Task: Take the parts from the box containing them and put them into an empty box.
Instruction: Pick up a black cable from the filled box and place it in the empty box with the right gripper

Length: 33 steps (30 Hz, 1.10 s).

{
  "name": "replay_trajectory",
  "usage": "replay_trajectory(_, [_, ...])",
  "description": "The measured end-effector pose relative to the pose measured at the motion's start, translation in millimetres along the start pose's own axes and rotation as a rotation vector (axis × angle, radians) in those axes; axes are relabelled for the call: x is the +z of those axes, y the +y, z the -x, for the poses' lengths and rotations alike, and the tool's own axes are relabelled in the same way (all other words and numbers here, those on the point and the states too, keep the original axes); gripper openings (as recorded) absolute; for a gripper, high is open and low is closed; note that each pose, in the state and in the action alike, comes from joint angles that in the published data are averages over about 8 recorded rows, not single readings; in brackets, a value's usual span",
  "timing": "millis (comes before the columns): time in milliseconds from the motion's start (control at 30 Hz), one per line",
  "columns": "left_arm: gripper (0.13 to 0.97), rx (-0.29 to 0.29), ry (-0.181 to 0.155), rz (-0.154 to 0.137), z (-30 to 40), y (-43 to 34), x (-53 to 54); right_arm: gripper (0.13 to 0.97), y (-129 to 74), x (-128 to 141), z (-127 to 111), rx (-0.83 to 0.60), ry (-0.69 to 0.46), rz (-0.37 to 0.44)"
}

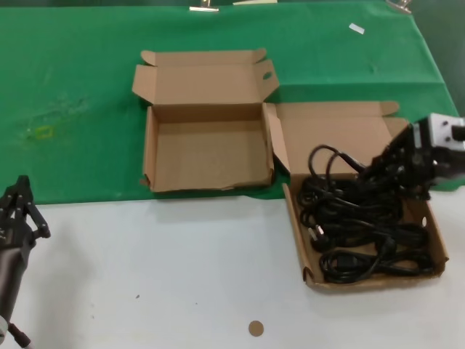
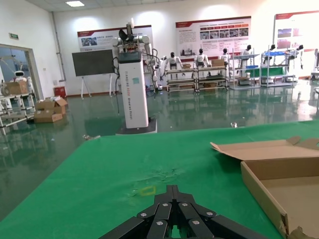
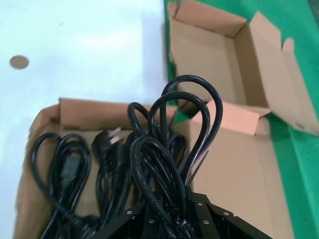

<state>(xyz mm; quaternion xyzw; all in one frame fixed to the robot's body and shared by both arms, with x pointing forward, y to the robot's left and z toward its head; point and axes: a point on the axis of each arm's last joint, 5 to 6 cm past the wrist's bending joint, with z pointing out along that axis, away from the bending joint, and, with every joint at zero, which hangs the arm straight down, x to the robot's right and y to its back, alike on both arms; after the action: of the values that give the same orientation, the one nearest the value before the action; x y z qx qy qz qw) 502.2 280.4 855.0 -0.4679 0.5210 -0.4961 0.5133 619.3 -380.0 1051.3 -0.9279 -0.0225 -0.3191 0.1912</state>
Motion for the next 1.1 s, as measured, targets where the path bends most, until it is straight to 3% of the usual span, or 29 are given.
replay_trajectory(300, [0.144, 0.000, 0.000, 0.000, 0.0, 0.0, 0.0, 0.221, -31.6, 12.1, -19.9, -0.034, 0.025, -0.026])
replay_trajectory(1100, [0.144, 0.000, 0.000, 0.000, 0.0, 0.0, 0.0, 0.219, -128.4, 83.7, -68.9, -0.096, 0.064, -0.127])
